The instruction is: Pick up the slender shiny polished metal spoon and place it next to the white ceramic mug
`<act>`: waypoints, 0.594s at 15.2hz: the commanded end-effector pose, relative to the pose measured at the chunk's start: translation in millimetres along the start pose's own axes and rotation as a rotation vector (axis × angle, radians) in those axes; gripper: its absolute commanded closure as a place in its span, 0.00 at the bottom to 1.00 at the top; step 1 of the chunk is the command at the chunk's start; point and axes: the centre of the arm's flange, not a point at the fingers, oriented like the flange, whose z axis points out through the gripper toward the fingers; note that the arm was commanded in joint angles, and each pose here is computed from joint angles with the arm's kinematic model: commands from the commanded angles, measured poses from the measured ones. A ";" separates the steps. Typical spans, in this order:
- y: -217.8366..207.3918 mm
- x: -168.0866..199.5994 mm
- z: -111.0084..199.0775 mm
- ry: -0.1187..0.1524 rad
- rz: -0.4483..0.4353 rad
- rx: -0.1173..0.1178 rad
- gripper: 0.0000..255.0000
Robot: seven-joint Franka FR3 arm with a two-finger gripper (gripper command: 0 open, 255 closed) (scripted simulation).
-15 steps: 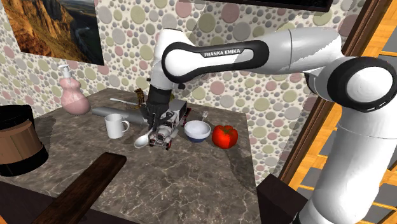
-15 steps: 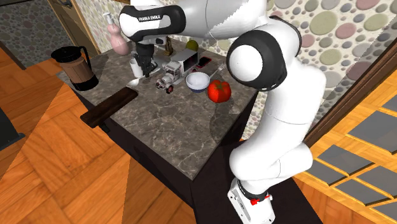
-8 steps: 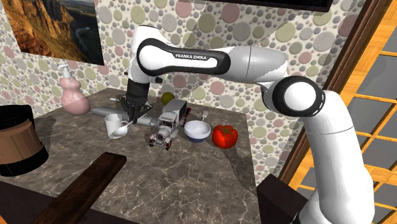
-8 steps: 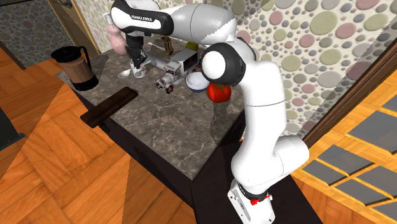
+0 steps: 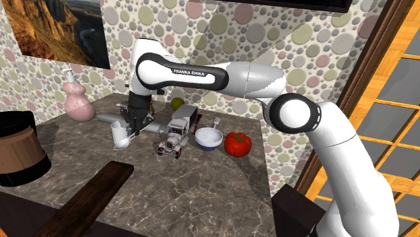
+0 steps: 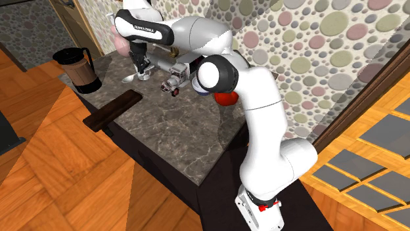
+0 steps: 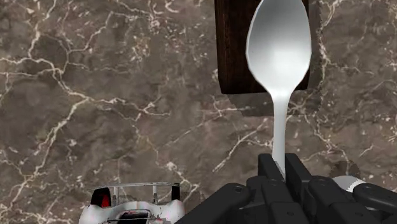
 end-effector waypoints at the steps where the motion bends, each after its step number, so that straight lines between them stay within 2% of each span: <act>1: 1.5 1.6 9.8 0.000 0.000 0.001 1.00; 9: 7.8 7.6 51.2 0.000 0.000 0.001 1.00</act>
